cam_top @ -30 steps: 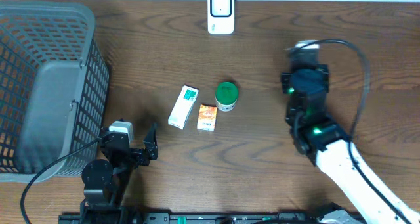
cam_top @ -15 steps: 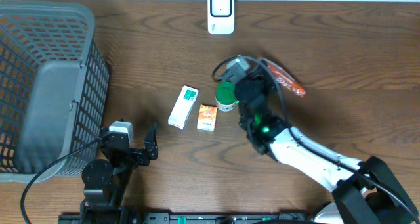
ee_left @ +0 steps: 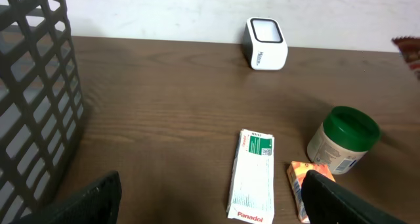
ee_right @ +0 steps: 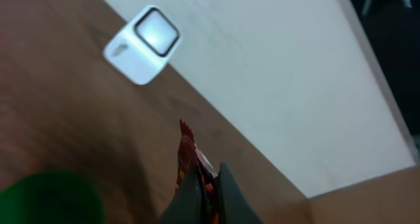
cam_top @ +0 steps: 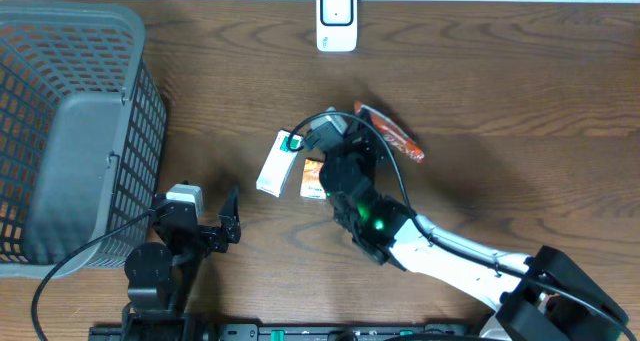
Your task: Scan the item barcode
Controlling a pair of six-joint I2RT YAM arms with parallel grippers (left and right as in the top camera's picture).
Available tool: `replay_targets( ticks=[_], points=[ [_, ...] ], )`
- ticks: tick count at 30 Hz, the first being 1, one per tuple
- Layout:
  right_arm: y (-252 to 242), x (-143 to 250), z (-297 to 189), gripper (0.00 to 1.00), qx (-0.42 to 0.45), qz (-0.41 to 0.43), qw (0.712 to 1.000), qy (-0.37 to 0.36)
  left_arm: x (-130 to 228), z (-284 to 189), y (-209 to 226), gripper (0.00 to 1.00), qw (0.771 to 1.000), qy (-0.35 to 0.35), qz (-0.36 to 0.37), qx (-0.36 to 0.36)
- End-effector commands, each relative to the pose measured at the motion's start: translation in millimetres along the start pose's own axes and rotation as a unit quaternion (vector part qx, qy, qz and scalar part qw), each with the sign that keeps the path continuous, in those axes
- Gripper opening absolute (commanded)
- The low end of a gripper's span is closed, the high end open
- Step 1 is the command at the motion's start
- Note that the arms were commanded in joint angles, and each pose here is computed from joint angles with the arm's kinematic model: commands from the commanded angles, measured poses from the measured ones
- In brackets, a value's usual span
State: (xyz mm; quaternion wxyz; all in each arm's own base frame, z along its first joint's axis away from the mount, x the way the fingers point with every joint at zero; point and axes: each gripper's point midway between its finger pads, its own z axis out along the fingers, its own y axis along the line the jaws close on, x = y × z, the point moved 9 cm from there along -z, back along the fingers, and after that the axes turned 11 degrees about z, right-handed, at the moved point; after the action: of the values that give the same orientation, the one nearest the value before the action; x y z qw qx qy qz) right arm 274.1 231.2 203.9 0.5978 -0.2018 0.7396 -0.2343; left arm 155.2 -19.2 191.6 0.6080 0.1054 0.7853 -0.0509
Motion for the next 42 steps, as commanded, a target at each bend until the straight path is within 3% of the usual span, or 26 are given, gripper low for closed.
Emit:
replay_targets(
  ticks=[1,7,17,21,23,26,29,32,39,42],
  points=[
    [5.8,15.6,-5.0,0.01,-0.014,-0.012,1.0,0.007,1.0,0.2,-0.6,0.86,1.0,0.0,-0.001,0.005],
    [17.1,49.3,-17.7,0.02,-0.032,-0.076,0.996,0.024,1.0,0.2,-0.6,0.86,1.0,0.0,-0.001,0.005],
    [22.6,66.7,-27.4,0.03,-0.044,-0.052,0.997,0.022,1.0,0.2,-0.6,0.87,1.0,0.0,-0.001,0.005],
    [31.0,62.0,-38.7,0.13,-0.059,-0.056,0.997,0.007,1.0,0.2,-0.6,0.87,1.0,0.0,-0.001,0.005],
    [38.5,58.1,-49.5,0.23,-0.073,-0.059,0.996,-0.007,1.0,0.2,-0.6,0.87,1.0,0.0,-0.001,0.005],
    [48.5,53.3,-67.0,0.57,-0.089,-0.065,0.994,-0.027,1.0,0.2,-0.6,0.87,1.0,0.0,-0.001,0.005],
    [55.6,50.2,-83.7,0.75,-0.093,-0.071,0.992,-0.041,1.0,0.2,-0.6,0.87,1.0,0.0,-0.001,0.005],
    [60.4,47.2,-98.1,0.99,-0.095,-0.073,0.991,-0.055,1.0,0.2,-0.6,0.86,1.0,0.0,-0.001,0.005],
    [51.2,42.7,-119.3,0.99,-0.029,0.068,0.996,-0.055,1.0,0.2,-0.6,0.87,1.0,0.0,-0.001,0.005],
    [48.2,36.4,-131.5,0.99,-0.04,0.14,0.987,-0.065,1.0,0.2,-0.6,0.87,1.0,0.0,-0.001,0.005]
  ],
)
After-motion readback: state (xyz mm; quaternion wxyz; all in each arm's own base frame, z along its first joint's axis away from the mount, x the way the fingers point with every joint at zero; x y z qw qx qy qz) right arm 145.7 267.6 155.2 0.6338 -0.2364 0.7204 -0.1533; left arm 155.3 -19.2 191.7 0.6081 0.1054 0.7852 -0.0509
